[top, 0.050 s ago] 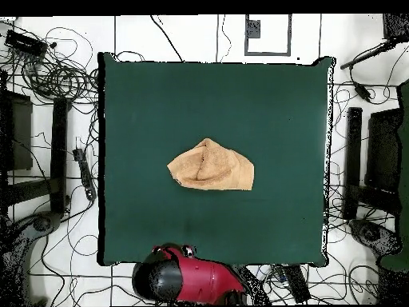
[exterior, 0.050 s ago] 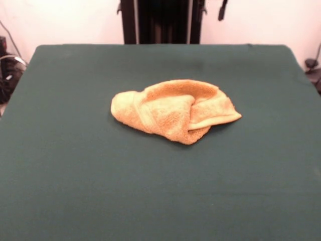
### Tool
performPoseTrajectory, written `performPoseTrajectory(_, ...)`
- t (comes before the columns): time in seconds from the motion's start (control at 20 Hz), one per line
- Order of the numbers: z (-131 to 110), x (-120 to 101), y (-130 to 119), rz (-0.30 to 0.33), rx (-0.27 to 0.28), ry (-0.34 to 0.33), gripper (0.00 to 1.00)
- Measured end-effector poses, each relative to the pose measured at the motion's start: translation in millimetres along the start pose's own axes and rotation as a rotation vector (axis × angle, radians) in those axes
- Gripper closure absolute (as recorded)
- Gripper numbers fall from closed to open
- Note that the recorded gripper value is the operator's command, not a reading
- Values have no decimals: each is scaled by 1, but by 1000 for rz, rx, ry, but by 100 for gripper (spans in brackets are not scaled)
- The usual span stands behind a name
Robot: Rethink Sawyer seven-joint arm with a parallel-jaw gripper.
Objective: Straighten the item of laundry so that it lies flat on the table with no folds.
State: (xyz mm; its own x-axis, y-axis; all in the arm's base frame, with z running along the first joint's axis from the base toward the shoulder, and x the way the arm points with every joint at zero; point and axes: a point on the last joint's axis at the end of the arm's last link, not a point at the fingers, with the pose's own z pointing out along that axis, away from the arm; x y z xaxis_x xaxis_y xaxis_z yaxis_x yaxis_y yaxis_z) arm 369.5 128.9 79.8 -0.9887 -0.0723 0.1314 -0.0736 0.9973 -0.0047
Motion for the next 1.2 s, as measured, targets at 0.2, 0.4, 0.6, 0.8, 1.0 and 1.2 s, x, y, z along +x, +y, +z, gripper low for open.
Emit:
performPoseTrajectory(0.2, -3, -2, -1, 1, 1, -9, 0)
performPoseTrajectory(0.4, -6, -4, 0, -1, 2, -15, 0)
performPoseTrajectory(0.6, -13, -14, 0, -6, 2, -20, 0)
performPoseTrajectory(0.8, -19, -31, 2, -16, 2, -16, 0)
performPoseTrajectory(1.0, -26, -49, 5, -30, 3, -15, 0)
performPoseTrajectory(1.2, -36, -74, 6, -41, 4, -23, 0)
